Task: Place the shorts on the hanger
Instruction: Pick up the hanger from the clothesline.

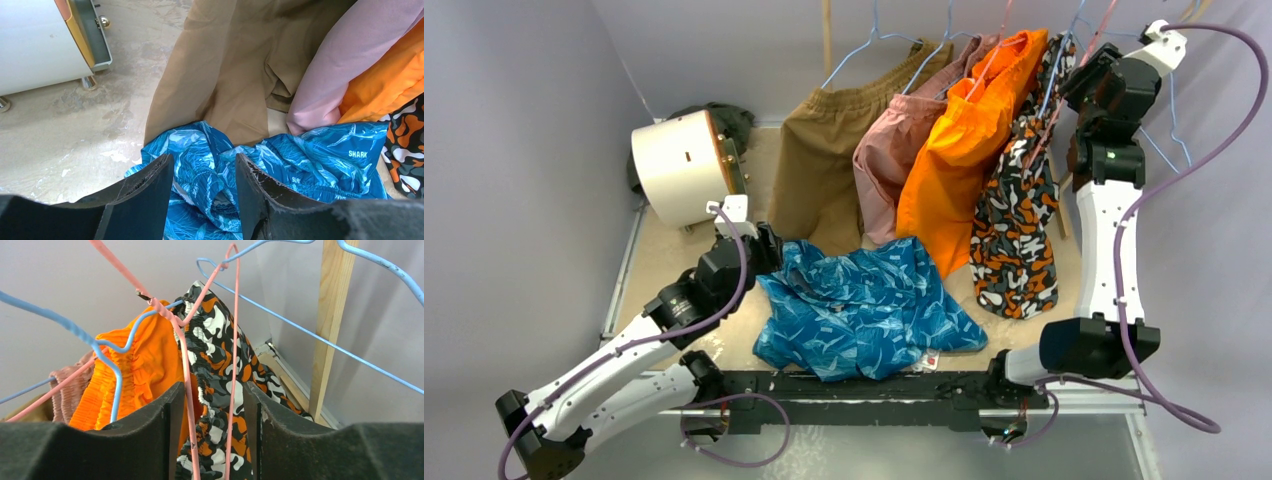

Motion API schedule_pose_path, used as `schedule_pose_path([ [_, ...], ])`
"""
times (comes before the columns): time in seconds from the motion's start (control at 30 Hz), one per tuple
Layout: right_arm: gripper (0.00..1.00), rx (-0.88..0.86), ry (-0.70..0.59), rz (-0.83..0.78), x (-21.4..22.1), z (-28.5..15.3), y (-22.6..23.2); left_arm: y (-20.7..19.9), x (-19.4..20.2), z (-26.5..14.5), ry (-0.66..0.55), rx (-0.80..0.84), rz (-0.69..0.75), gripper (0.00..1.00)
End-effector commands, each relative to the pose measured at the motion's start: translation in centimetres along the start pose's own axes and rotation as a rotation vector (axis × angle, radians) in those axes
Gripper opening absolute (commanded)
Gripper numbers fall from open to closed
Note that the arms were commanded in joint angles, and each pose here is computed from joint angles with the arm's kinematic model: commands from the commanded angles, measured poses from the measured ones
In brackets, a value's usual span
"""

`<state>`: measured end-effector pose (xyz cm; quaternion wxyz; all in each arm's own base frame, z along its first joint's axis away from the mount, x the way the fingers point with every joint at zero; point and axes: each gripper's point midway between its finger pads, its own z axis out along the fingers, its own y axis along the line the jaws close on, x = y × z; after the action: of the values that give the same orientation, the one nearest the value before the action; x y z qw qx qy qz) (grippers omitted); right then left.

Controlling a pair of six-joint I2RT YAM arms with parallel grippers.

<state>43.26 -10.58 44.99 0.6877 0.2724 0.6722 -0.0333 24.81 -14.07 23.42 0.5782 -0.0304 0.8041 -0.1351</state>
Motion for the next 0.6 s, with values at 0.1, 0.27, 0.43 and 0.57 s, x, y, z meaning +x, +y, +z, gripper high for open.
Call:
schedule_pose_path([
  [0.1, 0.42, -0.026, -0.064, 0.017, -2.4, 1.2, 0.8, -0.8, -3.0, -0.8, -0.078, 0.029, -0.07, 0.48],
  [0.27, 0.33, -0.031, -0.061, 0.014, -2.6, 1.8, 1.1, -0.7, -3.2, -0.8, -0.082, 0.025, -0.07, 0.48],
  [0.43, 0.21, -0.033, -0.069, -0.001, -2.9, 1.8, 1.1, -0.7, -3.2, -0.8, -0.082, 0.027, -0.072, 0.48],
  [0.57, 0.01, -0.044, -0.081, -0.021, -3.3, 1.5, 1.1, -0.7, -3.1, -0.8, -0.08, 0.029, -0.072, 0.48],
])
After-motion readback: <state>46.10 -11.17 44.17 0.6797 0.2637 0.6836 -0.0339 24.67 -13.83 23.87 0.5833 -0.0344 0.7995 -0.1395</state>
